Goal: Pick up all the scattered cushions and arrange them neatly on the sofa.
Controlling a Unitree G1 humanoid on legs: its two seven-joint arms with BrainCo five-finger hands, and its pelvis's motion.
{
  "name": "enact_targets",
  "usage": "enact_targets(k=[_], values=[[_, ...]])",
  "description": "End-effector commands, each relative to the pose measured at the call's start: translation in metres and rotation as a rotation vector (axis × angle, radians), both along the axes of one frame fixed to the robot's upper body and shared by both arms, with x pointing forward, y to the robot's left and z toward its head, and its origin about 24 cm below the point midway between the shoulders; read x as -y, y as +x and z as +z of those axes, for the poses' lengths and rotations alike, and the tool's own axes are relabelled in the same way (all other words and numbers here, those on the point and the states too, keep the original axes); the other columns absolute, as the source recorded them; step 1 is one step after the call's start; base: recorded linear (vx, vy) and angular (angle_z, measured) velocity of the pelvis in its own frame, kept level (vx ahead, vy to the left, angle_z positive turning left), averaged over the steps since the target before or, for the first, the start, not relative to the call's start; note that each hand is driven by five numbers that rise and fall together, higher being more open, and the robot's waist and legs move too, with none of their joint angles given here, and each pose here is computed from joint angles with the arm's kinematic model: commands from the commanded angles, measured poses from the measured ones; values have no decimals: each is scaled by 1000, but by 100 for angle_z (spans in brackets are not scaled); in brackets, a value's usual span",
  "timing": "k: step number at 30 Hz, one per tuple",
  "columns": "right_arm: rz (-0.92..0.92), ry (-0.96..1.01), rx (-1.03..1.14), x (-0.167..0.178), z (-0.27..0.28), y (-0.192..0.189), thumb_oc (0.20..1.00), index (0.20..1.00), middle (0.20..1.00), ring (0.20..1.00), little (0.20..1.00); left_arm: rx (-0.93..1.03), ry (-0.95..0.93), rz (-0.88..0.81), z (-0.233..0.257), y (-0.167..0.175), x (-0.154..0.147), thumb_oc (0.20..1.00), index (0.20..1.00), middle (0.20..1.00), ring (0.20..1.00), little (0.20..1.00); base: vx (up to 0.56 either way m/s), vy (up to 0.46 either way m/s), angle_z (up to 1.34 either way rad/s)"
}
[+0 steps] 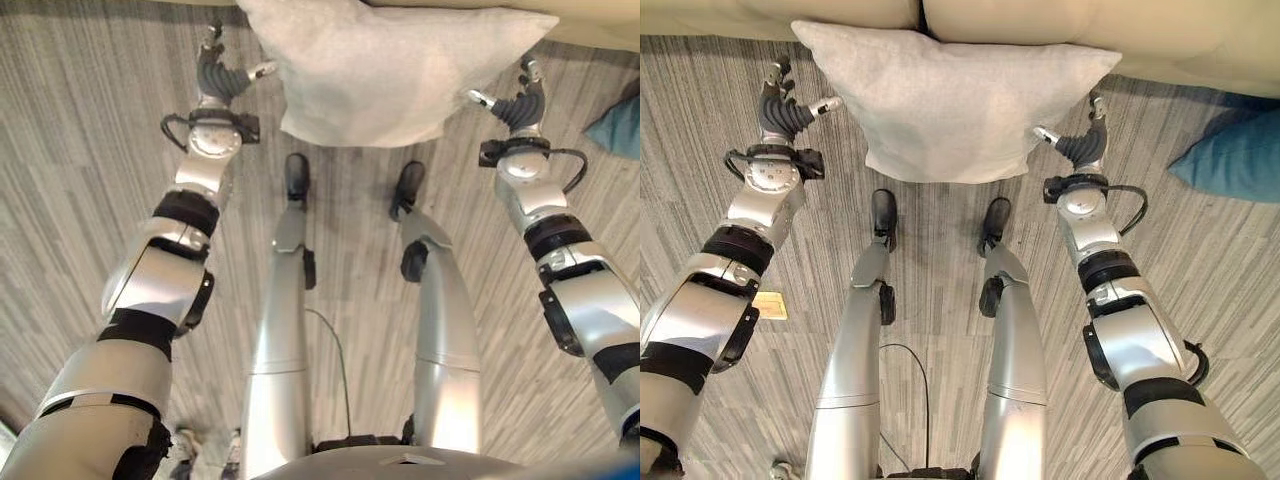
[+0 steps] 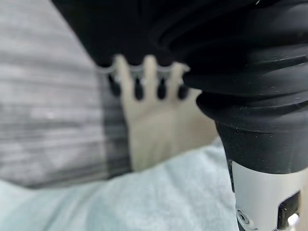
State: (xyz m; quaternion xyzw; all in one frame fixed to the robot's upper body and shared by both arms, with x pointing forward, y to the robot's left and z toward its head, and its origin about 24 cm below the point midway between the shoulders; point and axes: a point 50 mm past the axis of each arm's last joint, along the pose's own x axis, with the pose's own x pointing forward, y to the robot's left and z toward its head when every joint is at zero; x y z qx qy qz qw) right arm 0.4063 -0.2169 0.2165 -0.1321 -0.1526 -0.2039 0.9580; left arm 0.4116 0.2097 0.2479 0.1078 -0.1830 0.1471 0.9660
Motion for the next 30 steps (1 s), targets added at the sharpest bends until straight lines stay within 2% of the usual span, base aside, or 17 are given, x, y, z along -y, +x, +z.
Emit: enact_targets(k=[1,8,16,22,29,30], values=[[-5,31,-64,11,-39,-9,1000,1000,1000,1000,1000,-118,-38,25,-54,-7,-18,1000,1000,1000,1000,1000,36,20,-6],[52,110,-8,13,-21,-7,1000,1000,1000,1000,1000,-72,-55,-27,-35,-2,-4,1000,1000,1000,1000,1000,24,2,-5],[132,162,73,-3,6,-2,1000,1000,1000,1000,1000,-4,-42,-102,-8,3,22,1000,1000,1000,1000,1000,7,-10,-2],[184,79,103,-31,34,5,1000,1000,1000,1000,1000,27,-3,-138,13,5,43,1000,1000,1000,1000,1000,8,-5,-2],[328,-22,107,-100,55,10,1000,1000,1000,1000,1000,73,-90,-239,32,5,86,1000,1000,1000,1000,1000,0,-4,-1],[346,-24,105,-107,54,10,777,777,777,777,777,73,-97,-248,32,5,90,1000,1000,1000,1000,1000,0,0,0]])
